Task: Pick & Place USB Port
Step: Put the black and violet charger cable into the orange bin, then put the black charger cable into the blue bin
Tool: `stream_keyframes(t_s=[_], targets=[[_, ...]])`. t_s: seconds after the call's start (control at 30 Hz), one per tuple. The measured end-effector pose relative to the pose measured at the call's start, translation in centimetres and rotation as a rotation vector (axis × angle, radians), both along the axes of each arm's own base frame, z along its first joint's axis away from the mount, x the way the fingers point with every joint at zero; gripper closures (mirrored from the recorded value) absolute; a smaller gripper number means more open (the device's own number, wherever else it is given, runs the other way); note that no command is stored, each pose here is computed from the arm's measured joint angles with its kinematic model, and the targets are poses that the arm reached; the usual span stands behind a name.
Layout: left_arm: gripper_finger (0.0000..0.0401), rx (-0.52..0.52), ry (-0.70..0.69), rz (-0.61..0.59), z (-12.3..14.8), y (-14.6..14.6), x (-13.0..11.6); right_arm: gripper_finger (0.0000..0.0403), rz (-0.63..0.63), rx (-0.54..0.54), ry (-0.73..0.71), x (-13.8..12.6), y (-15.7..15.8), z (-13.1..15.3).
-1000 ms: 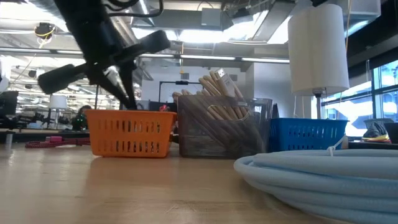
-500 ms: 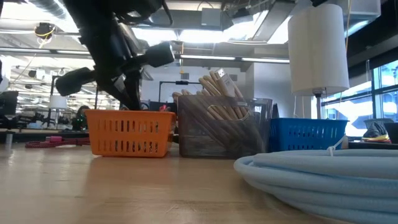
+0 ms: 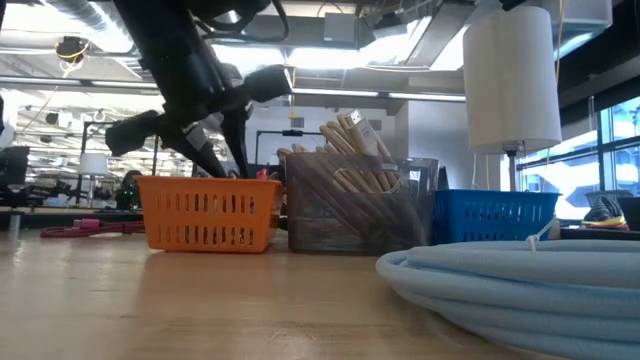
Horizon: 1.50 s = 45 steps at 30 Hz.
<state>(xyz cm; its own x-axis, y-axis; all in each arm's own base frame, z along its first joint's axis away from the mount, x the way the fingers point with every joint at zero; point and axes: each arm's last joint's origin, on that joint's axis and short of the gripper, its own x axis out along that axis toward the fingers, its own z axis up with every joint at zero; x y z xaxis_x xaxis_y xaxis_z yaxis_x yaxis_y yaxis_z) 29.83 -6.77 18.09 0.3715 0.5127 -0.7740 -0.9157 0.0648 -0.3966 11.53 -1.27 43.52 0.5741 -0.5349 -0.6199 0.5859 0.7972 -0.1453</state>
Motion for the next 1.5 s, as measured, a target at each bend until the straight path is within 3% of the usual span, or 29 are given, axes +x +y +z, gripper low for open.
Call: stream_keyframes(t_s=[0.2,0.37,0.57,0.8,0.9,1.27,1.5], targets=[[0.0246,0.02,0.0,-0.028,2.1,0.4,-1.2,0.0238,0.0,0.001,-0.001,0.0,0.0,0.0],[0.0226,0.133,0.009,-0.111,5.6,2.0,-3.0,0.0237,-0.018,0.017,-0.015,0.0,0.0,0.0],[0.0226,0.109,0.173,-0.585,8.6,6.8,-4.1,0.0237,-0.034,0.034,-0.058,0.2,0.0,0.2],[0.0236,0.213,0.191,-1.026,9.7,12.5,-4.5,0.0237,-0.091,0.089,-0.119,0.4,0.0,0.2],[0.0239,0.238,0.183,-1.162,9.5,14.3,-4.9,0.0237,-0.118,0.115,-0.138,0.4,0.0,0.1],[0.0243,0.114,0.298,-1.24,5.9,19.6,-5.4,0.0237,-0.138,0.14,-0.194,2.7,0.1,0.1],[0.0253,0.014,0.319,-1.298,2.7,20.6,-4.1,0.0237,-0.126,0.123,-0.153,4.5,0.1,-0.4]])
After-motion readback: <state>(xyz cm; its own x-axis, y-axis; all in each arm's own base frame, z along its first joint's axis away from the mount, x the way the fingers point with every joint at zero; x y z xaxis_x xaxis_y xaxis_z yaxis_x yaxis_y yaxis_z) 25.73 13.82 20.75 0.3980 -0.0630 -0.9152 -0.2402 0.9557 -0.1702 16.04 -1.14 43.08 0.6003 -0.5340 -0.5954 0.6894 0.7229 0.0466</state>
